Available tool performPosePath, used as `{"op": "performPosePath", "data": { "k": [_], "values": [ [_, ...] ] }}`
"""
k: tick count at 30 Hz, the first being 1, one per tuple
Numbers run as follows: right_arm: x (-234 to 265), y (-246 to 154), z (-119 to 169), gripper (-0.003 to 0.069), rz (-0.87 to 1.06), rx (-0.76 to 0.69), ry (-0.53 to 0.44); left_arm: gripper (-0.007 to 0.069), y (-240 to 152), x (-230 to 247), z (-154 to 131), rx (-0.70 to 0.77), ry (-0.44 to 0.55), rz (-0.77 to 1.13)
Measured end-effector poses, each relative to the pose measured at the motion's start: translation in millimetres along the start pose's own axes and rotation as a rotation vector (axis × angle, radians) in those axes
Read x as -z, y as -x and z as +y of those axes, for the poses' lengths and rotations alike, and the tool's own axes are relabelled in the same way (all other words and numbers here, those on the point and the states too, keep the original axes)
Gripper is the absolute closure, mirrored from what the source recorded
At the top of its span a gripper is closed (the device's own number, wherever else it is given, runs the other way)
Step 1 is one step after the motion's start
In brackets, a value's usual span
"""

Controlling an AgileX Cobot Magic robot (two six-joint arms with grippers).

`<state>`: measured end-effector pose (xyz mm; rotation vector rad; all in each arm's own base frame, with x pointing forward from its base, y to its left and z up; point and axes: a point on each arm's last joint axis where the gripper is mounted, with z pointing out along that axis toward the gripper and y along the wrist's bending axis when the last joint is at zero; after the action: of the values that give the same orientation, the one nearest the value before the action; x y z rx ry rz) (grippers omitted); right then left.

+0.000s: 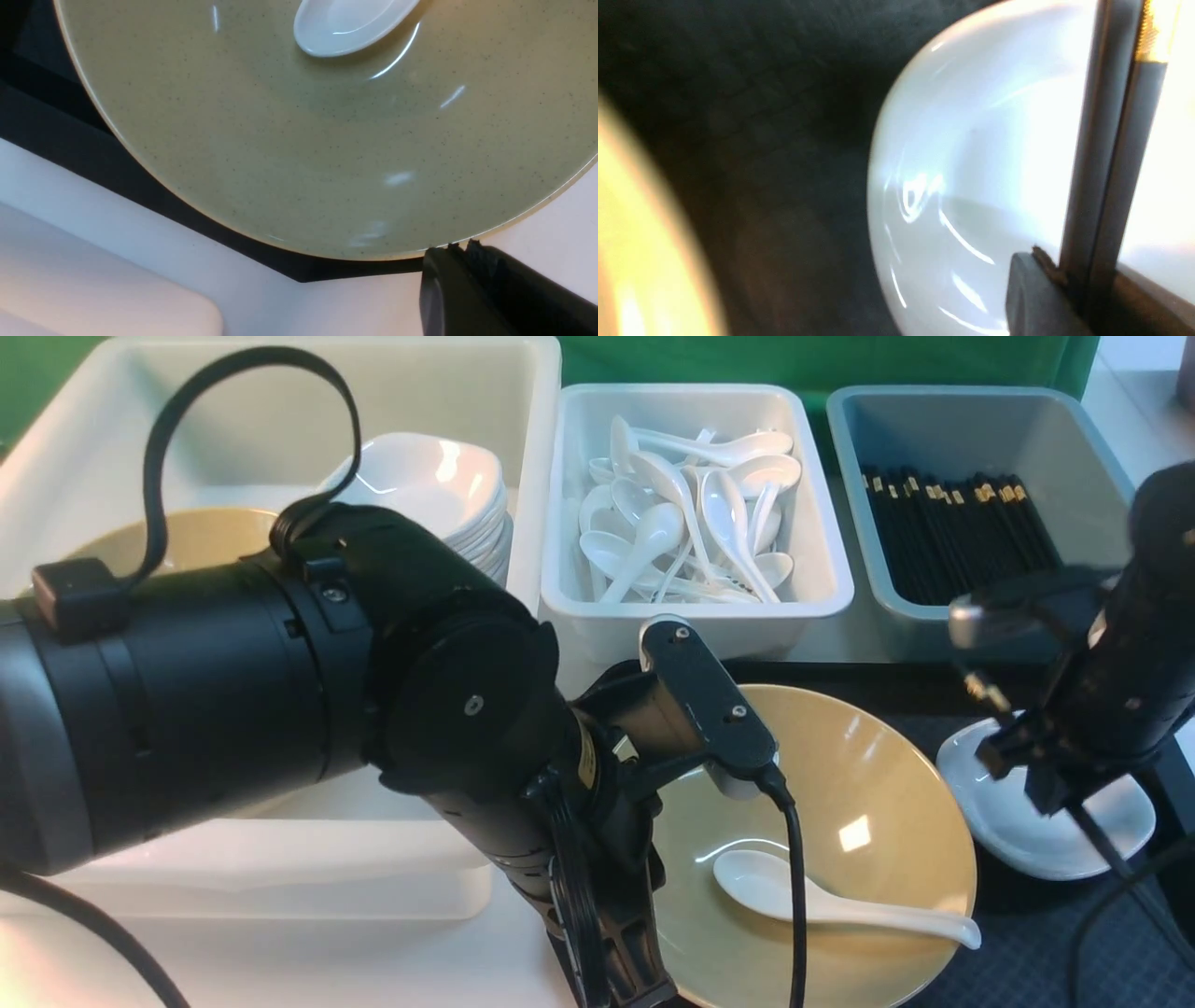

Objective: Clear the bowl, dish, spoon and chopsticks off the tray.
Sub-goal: Use the right arm to grab the chopsticks, then use the right arm to put the chopsticks into the small storage box on the right

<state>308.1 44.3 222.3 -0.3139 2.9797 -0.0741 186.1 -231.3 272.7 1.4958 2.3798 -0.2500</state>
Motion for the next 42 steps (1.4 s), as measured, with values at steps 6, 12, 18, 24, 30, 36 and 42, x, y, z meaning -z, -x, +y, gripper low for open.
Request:
{"op": "performPosePath", "data": {
  "k": [6,12,18,24,30,36,42],
  "values": [
    [65.3,15.2,-4.6,0.0509,-0.210,-0.003,-0.013,0.0636,12.0,4.1,3.0,0.025,0.023,-0.083],
    [108.8,55.5,-10.8,0.0509,-0.421,-0.015,-0.026,0.0636,67.6,31.9,16.8,-0.010,0.093,-0.280],
    [127.3,109.3,-24.9,0.0509,-0.643,-0.103,-0.029,0.0636,133.5,78.8,44.2,-0.016,0.207,-0.556],
    [106.2,157.6,-43.2,0.0509,-0.780,-0.199,-0.021,0.0636,144.8,96.3,67.7,0.050,0.238,-0.666],
    [47.4,191.6,-68.2,0.0468,-0.762,-0.272,-0.030,0.0636,133.5,87.5,68.5,0.065,0.196,-0.520],
    [4.1,184.5,-75.2,0.0244,-0.514,-0.312,-0.029,0.0636,116.0,81.5,63.1,0.060,0.159,-0.386],
    [19.4,162.0,-64.2,0.0158,-0.304,-0.111,-0.040,0.0636,84.9,97.5,51.9,0.055,0.161,-0.354]
  ]
}}
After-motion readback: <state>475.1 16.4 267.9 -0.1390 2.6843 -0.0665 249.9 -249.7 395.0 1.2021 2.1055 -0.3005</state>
